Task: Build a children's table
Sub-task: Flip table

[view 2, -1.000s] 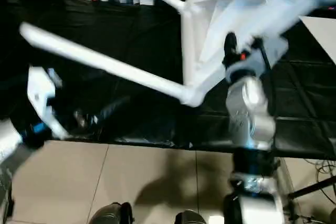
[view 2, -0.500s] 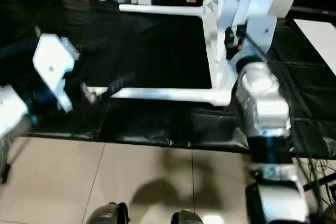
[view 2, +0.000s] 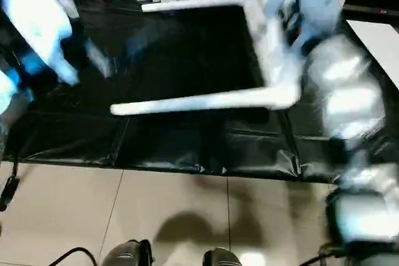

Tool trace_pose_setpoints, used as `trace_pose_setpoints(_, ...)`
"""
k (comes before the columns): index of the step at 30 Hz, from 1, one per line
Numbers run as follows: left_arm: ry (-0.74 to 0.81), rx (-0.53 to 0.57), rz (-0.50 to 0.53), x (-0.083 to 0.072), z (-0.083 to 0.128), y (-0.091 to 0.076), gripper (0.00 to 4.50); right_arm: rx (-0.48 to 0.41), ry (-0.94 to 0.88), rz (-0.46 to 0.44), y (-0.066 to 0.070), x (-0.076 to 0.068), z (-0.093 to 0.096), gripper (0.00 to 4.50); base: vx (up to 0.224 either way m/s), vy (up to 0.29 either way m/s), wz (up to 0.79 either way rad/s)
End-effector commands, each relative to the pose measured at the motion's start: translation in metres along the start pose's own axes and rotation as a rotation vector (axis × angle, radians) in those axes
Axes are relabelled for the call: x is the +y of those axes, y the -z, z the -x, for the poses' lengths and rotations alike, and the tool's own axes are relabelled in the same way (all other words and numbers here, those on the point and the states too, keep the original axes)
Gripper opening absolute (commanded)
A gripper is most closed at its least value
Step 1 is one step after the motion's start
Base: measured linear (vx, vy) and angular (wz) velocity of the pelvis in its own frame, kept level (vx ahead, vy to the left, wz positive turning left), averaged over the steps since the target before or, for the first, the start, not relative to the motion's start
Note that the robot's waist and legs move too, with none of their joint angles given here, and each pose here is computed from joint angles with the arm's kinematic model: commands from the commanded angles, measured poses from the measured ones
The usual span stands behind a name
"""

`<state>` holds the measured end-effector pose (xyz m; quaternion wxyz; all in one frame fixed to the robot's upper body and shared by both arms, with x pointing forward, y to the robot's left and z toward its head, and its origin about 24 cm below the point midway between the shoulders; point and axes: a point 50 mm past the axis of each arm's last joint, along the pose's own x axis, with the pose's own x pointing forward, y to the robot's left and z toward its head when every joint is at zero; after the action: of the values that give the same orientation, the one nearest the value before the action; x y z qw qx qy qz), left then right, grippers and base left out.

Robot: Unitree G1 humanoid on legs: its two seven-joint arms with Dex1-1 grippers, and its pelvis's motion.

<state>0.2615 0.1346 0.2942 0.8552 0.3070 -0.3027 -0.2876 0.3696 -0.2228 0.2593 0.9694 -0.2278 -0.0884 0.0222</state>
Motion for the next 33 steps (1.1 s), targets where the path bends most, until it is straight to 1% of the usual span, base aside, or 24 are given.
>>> trace_pose_setpoints(1, -0.064, 0.036, -0.083, 0.011, 0.0, 0.003, 4.5, -0.004, 0.019, 0.312, -0.016, -0.014, 0.0, 1.94, 0.0, 0.0, 0.0)
trace_pose_setpoints(2, -0.068, 0.038, -0.09, 0.012, 0.0, 0.004, 4.5, -0.004, 0.017, 0.317, -0.016, -0.014, 0.0, 1.94, 0.0, 0.0, 0.0)
trace_pose_setpoints(4, -0.141, 0.028, -0.155, 0.023, -0.002, 0.001, 4.5, 0.025, -0.025, 0.406, -0.027, -0.023, -0.005, 1.94, 0.0, 0.0, 0.0)
trace_pose_setpoints(5, -0.161, 0.02, -0.167, 0.025, -0.003, 0.0, 4.5, 0.035, -0.037, 0.431, -0.031, -0.026, -0.006, 1.94, 0.0, 0.0, 0.0)
trace_pose_setpoints(7, -0.169, 0.037, -0.185, 0.028, -0.006, 0.001, 4.5, 0.051, -0.053, 0.5, -0.043, -0.036, -0.01, 1.94, 0.0, 0.0, 0.0)
trace_pose_setpoints(9, -0.166, 0.089, -0.181, 0.028, -0.01, 0.011, 4.5, 0.062, -0.072, 0.567, -0.057, -0.044, -0.014, 1.94, 0.0, 0.0, 0.0)
trace_pose_setpoints(10, -0.166, 0.104, -0.175, 0.027, -0.011, 0.015, 4.5, 0.063, -0.078, 0.581, -0.06, -0.045, -0.015, 1.94, 0.0, 0.0, 0.0)
trace_pose_setpoints(11, -0.167, 0.135, -0.185, 0.025, -0.012, 0.023, 4.5, 0.065, -0.091, 0.614, -0.068, -0.046, -0.017, 1.94, 0.0, 0.0, 0.0)
trace_pose_setpoints(13, -0.179, 0.172, -0.191, 0.024, -0.014, 0.032, 4.5, 0.068, -0.105, 0.675, -0.08, -0.05, -0.02, 1.94, 0.0, 0.0, 0.0)
trace_pose_setpoints(15, -0.212, 0.197, -0.184, 0.025, -0.016, 0.037, 4.5, 0.066, -0.109, 0.735, -0.096, -0.054, -0.023, 1.94, 0.0, 0.0, 0.0)
trace_pose_setpoints(16, -0.212, 0.198, -0.183, 0.025, -0.016, 0.037, 4.5, 0.066, -0.11, 0.738, -0.097, -0.054, -0.023, 1.94, 0.0, 0.0, 0.0)
trace_pose_setpoints(17, -0.213, 0.206, -0.16, 0.024, -0.019, 0.041, 4.5, 0.068, -0.126, 0.783, -0.109, -0.056, -0.026, 1.94, 0.0, 0.0, 0.0)
trace_pose_setpoints(18, -0.211, 0.209, -0.123, 0.021, -0.021, 0.045, 4.5, 0.066, -0.142, 0.812, -0.117, -0.056, -0.028, 1.94, 0.0, 0.0, 0.0)
trace_pose_setpoints(22, -0.219, 0.206, 0.03, 0.007, -0.027, 0.055, 4.5, 0.042, -0.195, 0.85, -0.131, -0.045, -0.032, 1.94, 0.0, 0.0, 0.0)
trace_pose_setpoints(23, -0.22, 0.208, 0.03, 0.007, -0.027, 0.056, 4.5, 0.041, -0.196, 0.852, -0.131, -0.045, -0.032, 1.94, 0.0, 0.0, 0.0)
trace_pose_setpoints(24, -0.234, 0.24, 0.035, 0.003, -0.027, 0.061, 4.5, 0.027, -0.221, 0.874, -0.137, -0.039, -0.035, 1.94, 0.0, 0.0, 0.0)
trace_pose_setpoints(25, -0.237, 0.255, 0.036, 0.002, -0.027, 0.064, 4.5, 0.018, -0.228, 0.877, -0.14, -0.036, -0.036, 1.94, 0.0, 0.0, 0.0)
trace_pose_setpoints(26, -0.238, 0.256, 0.064, -0.001, -0.027, 0.066, 4.5, 0.014, -0.243, 0.882, -0.141, -0.032, -0.037, 1.94, 0.0, 0.0, 0.0)
trace_pose_setpoints(28, -0.246, 0.251, 0.126, -0.005, -0.026, 0.069, 4.2, 0.017, -0.271, 0.889, -0.141, -0.027, -0.039, 1.94, 0.0, 0.0, 0.0)
trace_pose_setpoints(31, -0.23, 0.251, 0.185, -0.014, -0.025, 0.072, 4.03, 0.023, -0.305, 0.893, -0.138, -0.021, -0.042, 1.94, 0.0, 0.0, 0.0)
trace_pose_setpoints(32, -0.218, 0.267, 0.246, -0.025, -0.022, 0.074, 3.92, 0.028, -0.342, 0.895, -0.134, -0.014, -0.043, 1.94, 0.0, 0.0, 0.0)
trace_pose_setpoints(33, -0.219, 0.277, 0.273, -0.029, -0.021, 0.075, 3.84, 0.029, -0.359, 0.896, -0.132, -0.011, -0.044, 1.94, 0.0, 0.0, 0.0)
